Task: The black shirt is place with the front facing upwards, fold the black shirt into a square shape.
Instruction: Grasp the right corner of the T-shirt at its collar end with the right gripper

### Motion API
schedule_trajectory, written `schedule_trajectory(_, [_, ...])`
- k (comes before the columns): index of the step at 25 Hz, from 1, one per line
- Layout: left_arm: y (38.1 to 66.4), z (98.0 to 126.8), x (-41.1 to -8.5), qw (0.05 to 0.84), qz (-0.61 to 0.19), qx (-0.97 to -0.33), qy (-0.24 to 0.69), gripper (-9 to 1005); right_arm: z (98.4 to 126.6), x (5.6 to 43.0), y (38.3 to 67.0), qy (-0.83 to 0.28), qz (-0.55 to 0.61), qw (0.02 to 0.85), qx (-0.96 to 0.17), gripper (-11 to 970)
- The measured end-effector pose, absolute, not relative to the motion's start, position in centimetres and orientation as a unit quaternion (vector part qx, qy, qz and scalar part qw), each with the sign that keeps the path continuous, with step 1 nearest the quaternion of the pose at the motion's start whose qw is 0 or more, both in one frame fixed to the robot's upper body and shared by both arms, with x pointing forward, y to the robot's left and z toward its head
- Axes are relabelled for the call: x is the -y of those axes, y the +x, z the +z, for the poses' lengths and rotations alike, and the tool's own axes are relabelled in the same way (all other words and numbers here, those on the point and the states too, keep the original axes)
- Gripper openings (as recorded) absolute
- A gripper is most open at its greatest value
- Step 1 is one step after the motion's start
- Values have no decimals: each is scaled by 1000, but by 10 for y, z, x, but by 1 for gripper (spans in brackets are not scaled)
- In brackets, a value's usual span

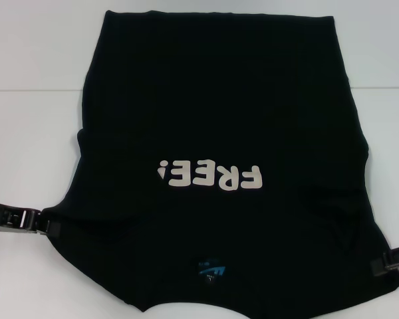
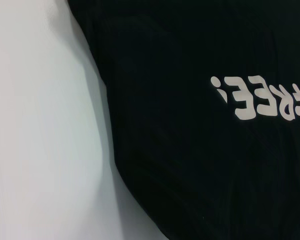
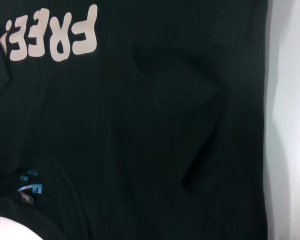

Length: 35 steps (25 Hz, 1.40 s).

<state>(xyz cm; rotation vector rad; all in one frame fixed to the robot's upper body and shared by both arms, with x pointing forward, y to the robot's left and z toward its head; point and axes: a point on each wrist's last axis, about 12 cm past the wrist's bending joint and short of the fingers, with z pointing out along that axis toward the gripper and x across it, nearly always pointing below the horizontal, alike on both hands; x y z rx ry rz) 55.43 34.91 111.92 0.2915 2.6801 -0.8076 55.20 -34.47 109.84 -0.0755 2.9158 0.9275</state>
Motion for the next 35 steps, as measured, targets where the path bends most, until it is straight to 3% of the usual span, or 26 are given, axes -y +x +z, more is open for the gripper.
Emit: schedule_trajectory(35, [554,1120,-349,164,-282,-939,104,17,1096,340,550,-25,313,32,-949,825])
